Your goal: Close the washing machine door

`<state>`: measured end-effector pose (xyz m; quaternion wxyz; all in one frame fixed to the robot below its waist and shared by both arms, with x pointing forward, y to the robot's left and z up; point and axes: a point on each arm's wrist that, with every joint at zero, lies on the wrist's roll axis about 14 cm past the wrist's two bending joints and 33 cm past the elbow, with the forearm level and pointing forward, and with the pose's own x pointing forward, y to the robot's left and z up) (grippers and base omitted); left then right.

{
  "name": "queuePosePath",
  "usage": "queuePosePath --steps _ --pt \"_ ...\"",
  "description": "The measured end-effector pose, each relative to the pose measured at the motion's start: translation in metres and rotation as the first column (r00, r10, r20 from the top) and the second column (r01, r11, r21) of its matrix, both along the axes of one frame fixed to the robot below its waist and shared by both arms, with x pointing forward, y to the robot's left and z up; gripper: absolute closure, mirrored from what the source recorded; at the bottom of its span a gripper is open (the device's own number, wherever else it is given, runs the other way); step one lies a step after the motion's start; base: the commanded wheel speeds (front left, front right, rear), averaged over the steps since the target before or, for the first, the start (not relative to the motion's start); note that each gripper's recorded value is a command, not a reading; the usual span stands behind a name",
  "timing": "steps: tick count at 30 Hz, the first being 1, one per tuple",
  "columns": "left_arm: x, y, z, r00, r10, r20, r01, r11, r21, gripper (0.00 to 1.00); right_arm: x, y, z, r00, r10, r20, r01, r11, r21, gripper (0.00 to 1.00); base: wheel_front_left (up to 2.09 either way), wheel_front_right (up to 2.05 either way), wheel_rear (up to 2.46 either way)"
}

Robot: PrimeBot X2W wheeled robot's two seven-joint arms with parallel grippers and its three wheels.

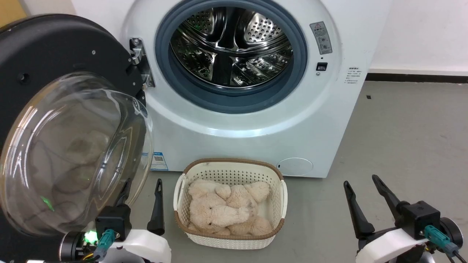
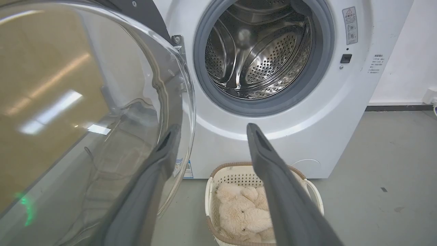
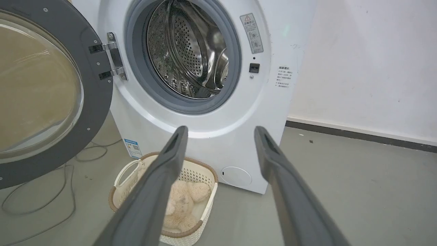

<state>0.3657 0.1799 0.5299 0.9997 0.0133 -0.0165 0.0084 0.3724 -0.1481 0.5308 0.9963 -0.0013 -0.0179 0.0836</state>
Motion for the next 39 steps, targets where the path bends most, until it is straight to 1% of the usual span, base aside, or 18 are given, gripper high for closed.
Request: queuePosePath --steps 21,29,39 --pt "-0.022 0.028 0.006 0.994 0.095 0.046 -0.094 0.995 -0.021 0.00 0.010 0.040 0.008 0.992 0.116 0.045 -0.118 0.992 0.052 0.00 0.00 0.00 0.00" --pt "-0.034 0.042 0.010 0.987 0.146 0.067 -0.144 0.989 -0.027 0.00 0.011 0.060 0.008 0.984 0.173 0.052 -0.176 0.982 0.064 0.00 0.00 0.00 0.00" --pt "-0.050 0.060 0.013 0.974 0.208 0.086 -0.205 0.978 -0.037 0.00 0.013 0.087 0.009 0.966 0.250 0.065 -0.255 0.963 0.088 0.00 0.00 0.00 0.00"
